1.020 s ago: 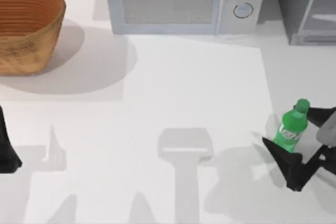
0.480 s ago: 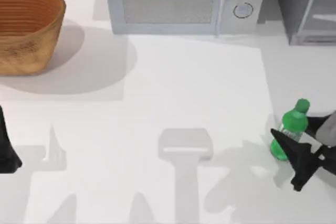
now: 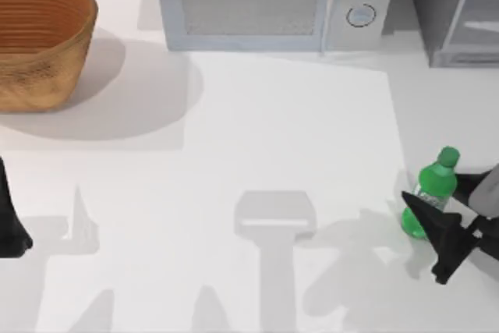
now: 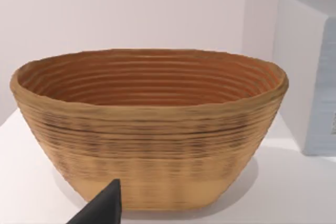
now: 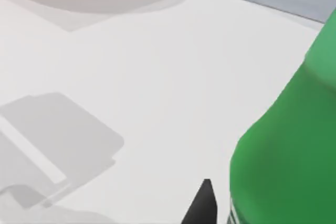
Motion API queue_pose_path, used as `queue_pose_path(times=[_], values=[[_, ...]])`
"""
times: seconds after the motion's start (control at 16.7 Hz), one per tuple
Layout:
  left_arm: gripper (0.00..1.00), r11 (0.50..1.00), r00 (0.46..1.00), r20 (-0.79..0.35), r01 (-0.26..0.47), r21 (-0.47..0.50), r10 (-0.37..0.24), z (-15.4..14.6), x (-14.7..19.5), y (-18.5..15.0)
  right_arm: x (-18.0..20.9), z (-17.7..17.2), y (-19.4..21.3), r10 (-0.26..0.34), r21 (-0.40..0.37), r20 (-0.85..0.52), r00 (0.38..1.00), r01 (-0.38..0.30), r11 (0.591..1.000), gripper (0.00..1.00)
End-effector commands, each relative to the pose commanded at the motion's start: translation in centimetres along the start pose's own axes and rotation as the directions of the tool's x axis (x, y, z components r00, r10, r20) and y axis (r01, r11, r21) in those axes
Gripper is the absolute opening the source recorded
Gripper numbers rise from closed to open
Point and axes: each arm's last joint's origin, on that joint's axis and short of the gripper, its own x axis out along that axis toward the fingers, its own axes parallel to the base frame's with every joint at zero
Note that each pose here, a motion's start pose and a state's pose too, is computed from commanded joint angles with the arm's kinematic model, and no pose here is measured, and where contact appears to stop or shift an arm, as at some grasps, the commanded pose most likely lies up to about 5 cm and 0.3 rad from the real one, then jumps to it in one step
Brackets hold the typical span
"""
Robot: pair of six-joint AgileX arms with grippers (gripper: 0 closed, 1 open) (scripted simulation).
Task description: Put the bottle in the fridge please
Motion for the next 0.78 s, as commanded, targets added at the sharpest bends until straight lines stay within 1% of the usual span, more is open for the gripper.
queue_pose_path(times=[0.3,0.48,0.66,0.78], values=[[1.0,1.0,1.0,0.0,0.0,0.0,0.0,0.0,0.0,0.0,0.0,0.0,-0.1,0.0,-0.002,0.002,1.0,0.0,1.0,0.01],[1.0,1.0,1.0,0.0,0.0,0.0,0.0,0.0,0.0,0.0,-0.3,0.9,-1.4,0.0,-0.055,0.028,1.0,0.002,0.999,0.01],[1.0,1.0,1.0,0.0,0.0,0.0,0.0,0.0,0.0,0.0,-2.0,1.2,-3.2,-0.026,-0.042,0.009,1.0,0.026,0.999,0.01],[1.0,1.0,1.0,0.0,0.0,0.0,0.0,0.0,0.0,0.0,-2.8,1.3,-4.1,-0.023,-0.024,-0.019,1.0,0.022,0.999,0.01]])
